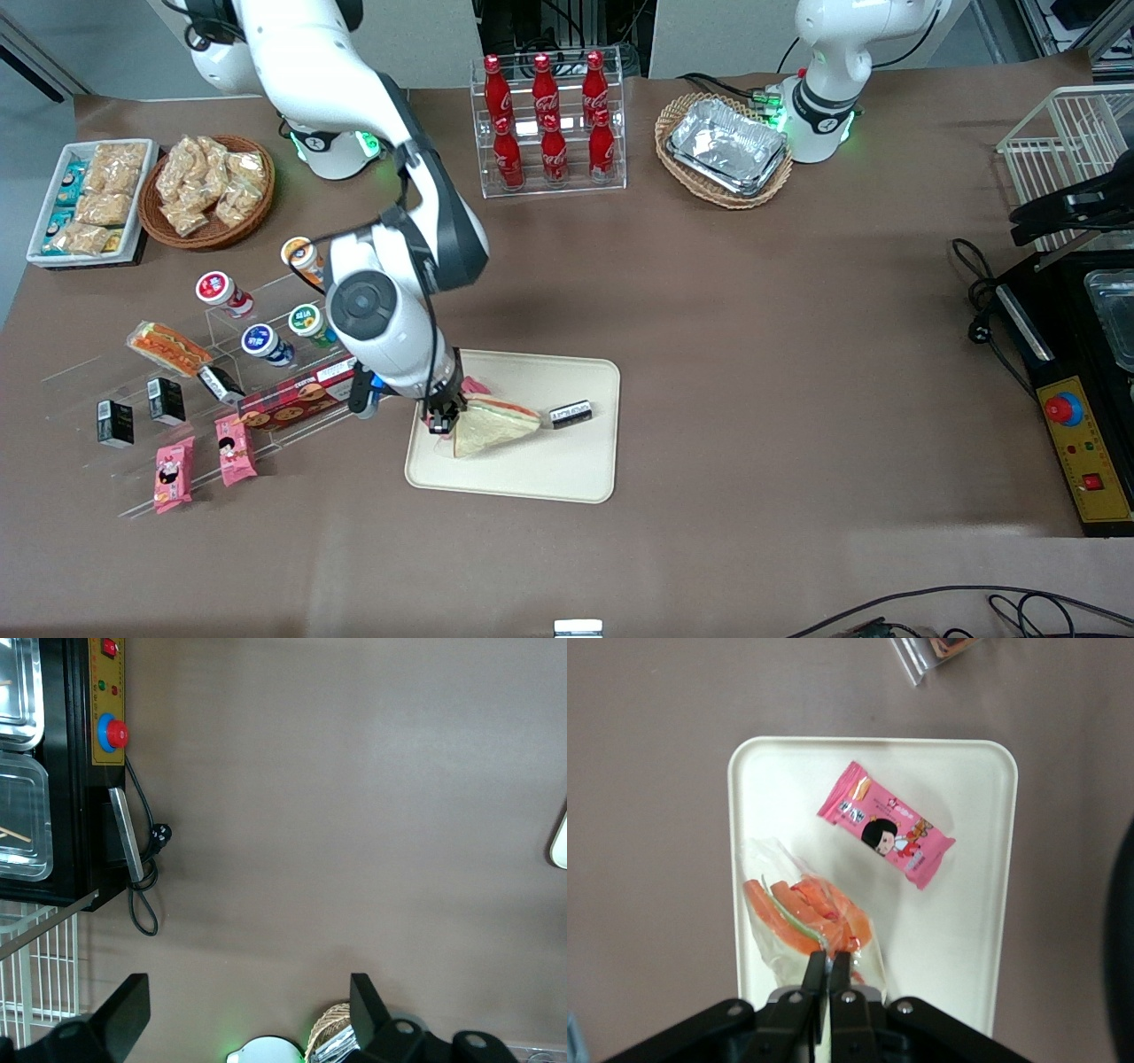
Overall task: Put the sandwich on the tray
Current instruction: 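Carry the sandwich over the white tray with the right gripper, then lower the sandwich onto the tray and open the right gripper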
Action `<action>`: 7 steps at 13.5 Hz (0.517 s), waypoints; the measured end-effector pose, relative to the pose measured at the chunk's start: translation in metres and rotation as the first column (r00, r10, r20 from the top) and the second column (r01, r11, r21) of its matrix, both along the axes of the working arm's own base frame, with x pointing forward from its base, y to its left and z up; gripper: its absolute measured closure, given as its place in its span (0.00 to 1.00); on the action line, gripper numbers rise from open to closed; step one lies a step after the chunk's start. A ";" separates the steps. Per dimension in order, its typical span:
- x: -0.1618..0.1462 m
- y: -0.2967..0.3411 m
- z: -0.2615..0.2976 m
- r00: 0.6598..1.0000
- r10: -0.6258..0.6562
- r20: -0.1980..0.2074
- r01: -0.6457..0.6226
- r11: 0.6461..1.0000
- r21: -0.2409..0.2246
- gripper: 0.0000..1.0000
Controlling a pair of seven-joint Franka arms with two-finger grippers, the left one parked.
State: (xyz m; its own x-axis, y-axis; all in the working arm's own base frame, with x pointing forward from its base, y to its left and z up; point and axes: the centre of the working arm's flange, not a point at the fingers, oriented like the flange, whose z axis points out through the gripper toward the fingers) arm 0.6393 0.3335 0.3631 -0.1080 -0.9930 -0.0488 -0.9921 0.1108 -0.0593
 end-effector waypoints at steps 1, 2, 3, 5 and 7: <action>0.002 -0.001 -0.016 0.999 -0.031 -0.009 0.031 0.999 -0.016 0.95; 0.004 -0.003 -0.030 0.998 -0.065 -0.018 0.065 0.997 -0.030 0.95; 0.006 -0.007 -0.042 0.994 -0.101 -0.027 0.100 0.994 -0.044 0.95; 0.010 -0.013 -0.063 0.989 -0.146 -0.029 0.144 0.988 -0.063 0.95; 0.015 -0.013 -0.077 0.980 -0.201 0.005 0.200 0.978 -0.053 0.95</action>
State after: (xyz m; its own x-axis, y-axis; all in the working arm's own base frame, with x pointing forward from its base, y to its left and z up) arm 0.6547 0.3203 0.2864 -0.3051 -0.9523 0.0029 -0.9501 0.3042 -0.0696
